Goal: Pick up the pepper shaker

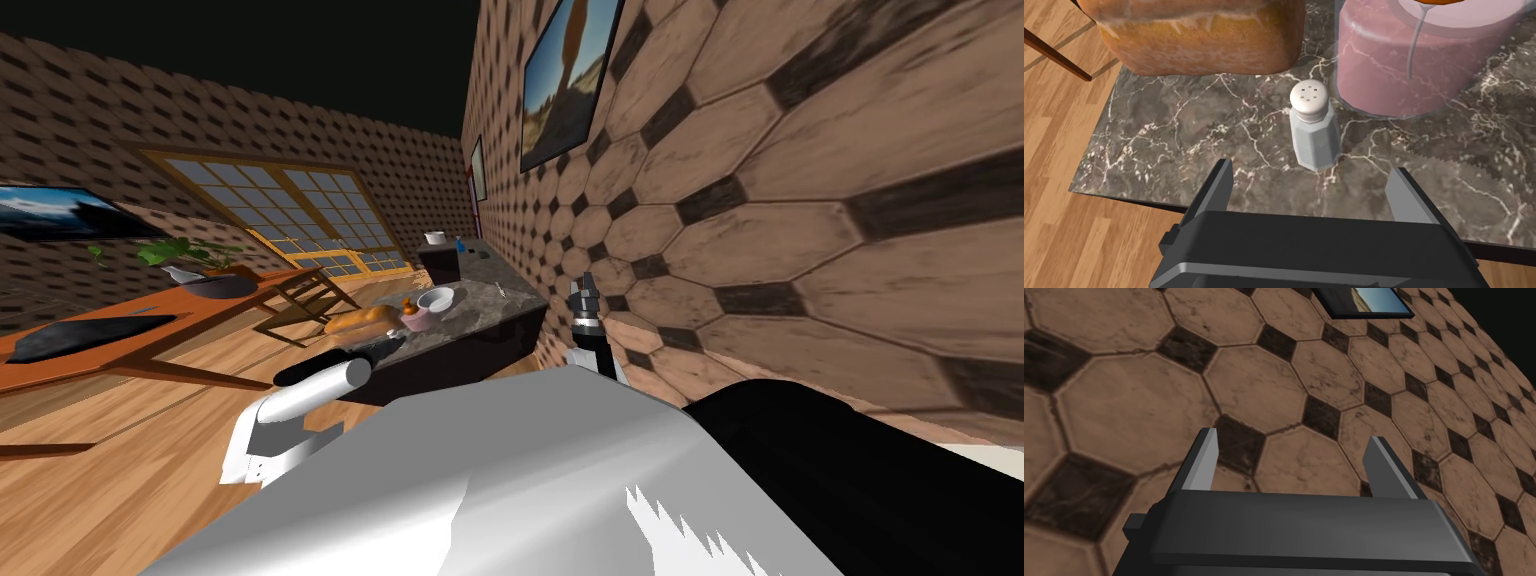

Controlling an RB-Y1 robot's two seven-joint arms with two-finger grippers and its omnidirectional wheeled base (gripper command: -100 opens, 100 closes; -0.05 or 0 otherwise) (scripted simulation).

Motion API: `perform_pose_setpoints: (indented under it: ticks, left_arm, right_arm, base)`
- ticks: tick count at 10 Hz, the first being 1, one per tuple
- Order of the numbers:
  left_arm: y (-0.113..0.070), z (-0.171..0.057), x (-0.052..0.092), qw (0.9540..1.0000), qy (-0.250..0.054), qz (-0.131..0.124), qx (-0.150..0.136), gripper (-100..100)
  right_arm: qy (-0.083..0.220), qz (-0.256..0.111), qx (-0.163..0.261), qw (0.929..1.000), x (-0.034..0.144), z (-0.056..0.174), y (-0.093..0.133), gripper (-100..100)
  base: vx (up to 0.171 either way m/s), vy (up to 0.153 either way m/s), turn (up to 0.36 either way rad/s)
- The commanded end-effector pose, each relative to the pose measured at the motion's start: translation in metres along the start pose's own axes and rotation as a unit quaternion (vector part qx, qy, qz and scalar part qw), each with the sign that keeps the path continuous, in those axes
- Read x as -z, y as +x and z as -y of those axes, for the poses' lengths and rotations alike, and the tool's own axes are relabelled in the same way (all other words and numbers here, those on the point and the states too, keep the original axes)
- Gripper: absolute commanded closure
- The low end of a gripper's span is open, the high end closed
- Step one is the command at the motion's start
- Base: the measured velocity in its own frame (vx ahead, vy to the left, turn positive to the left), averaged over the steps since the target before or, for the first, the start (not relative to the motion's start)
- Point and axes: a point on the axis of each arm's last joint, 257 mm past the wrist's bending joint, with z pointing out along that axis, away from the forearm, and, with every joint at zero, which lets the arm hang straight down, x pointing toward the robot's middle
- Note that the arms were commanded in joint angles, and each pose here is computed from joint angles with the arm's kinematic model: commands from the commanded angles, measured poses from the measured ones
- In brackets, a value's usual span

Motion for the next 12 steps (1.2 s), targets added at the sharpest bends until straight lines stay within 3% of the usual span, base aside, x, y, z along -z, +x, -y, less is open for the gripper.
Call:
perform_pose_setpoints:
  ticks: [1,6,7,8,9,12]
  left_arm:
    - [-0.011,0.005,0.000,0.9993,0.002,0.023,0.028,-100]
    - [-0.022,0.014,0.004,0.9959,0.012,0.056,0.070,-100]
    - [-0.020,0.012,0.003,0.9967,0.010,0.051,0.063,-100]
    - [-0.021,0.013,0.003,0.9964,0.010,0.053,0.065,0]
    - [-0.019,0.011,-0.004,0.9964,0.011,0.053,0.066,-100]
    - [-0.014,0.007,-0.020,0.9963,0.013,0.052,0.068,-100]
  right_arm:
    - [0.000,0.000,0.000,1.0000,0.000,0.000,0.000,0]
    - [0.000,0.000,0.000,1.0000,0.000,0.000,0.000,0]
    - [0.000,0.000,0.000,1.0000,0.000,0.000,0.000,0]
    - [0.000,0.000,0.000,1.0000,0.000,0.000,0.000,0]
    - [0.000,0.000,0.000,1.0000,0.000,0.000,0.000,0]
    - [0.000,0.000,0.000,1.0000,0.000,0.000,0.000,0]
  base:
    - [0.136,0.005,0.040]
    - [0.088,0.009,0.016]
    - [0.046,0.005,0.004]
    - [0.000,0.000,0.000]
    - [-0.014,0.007,-0.014]
    - [-0.030,0.016,-0.016]
